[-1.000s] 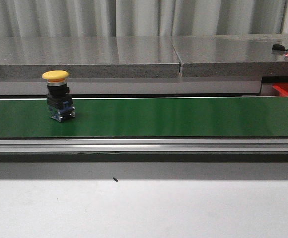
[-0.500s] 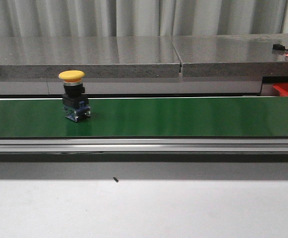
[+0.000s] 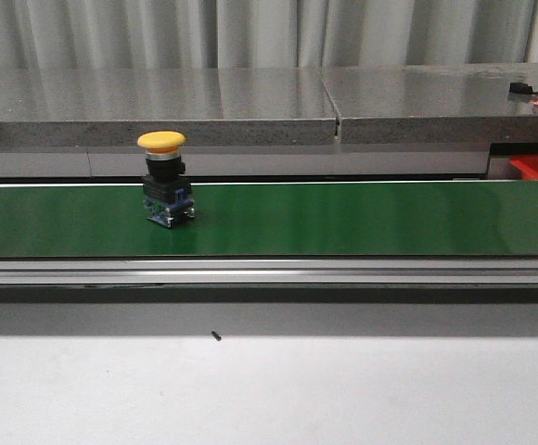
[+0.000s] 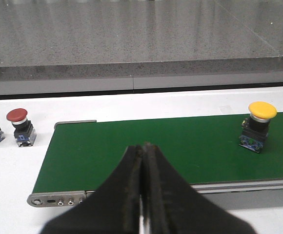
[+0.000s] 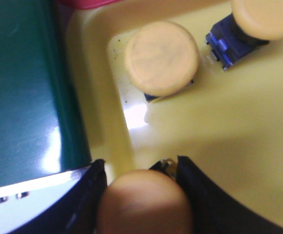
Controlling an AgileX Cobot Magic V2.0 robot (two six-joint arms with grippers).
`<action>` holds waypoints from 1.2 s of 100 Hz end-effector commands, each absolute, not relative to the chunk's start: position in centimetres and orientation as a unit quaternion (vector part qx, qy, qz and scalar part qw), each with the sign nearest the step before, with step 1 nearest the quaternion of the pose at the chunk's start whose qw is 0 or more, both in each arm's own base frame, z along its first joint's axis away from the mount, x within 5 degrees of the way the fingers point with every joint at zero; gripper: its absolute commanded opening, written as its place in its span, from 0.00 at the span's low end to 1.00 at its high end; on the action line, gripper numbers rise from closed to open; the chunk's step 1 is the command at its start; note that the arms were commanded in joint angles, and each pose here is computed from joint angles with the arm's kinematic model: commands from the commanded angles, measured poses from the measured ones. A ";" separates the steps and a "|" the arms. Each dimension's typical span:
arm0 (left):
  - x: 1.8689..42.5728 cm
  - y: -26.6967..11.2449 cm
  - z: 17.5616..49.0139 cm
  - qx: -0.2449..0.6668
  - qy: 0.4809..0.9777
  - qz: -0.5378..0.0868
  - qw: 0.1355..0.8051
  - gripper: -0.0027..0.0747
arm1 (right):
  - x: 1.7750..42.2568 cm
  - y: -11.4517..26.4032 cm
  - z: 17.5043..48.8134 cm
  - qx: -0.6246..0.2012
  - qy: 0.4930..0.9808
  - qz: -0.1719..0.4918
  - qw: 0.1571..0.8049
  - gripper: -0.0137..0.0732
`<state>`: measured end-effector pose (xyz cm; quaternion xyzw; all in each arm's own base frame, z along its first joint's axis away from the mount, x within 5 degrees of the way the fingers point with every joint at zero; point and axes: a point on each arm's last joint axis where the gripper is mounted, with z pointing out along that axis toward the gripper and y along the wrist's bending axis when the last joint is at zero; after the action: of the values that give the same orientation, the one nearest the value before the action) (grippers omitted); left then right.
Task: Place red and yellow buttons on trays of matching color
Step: 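Carry the yellow button into the yellow tray, open right gripper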
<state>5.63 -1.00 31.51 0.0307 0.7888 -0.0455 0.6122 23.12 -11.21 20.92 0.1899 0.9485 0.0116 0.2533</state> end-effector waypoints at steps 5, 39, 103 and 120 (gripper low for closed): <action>5.7 -1.0 32.9 0.025 0.761 -0.051 0.646 0.01 | 24.1 -12.2 21.3 0.201 0.936 -0.008 0.290 0.36; 5.7 -1.0 32.9 0.025 0.761 -0.051 0.646 0.01 | 24.7 -12.6 19.2 0.208 0.943 -0.002 0.261 0.37; 5.7 -1.0 32.9 0.025 0.761 -0.051 0.646 0.01 | 24.9 -12.3 21.4 0.202 0.942 0.015 0.267 0.79; 5.7 -1.0 32.9 0.025 0.761 -0.051 0.646 0.01 | 24.7 -12.0 25.2 0.186 0.933 0.012 0.307 0.79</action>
<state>5.63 -1.00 31.51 0.0304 0.7888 -0.0462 0.6122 24.68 -12.07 21.71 0.1903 0.9478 0.0190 0.2551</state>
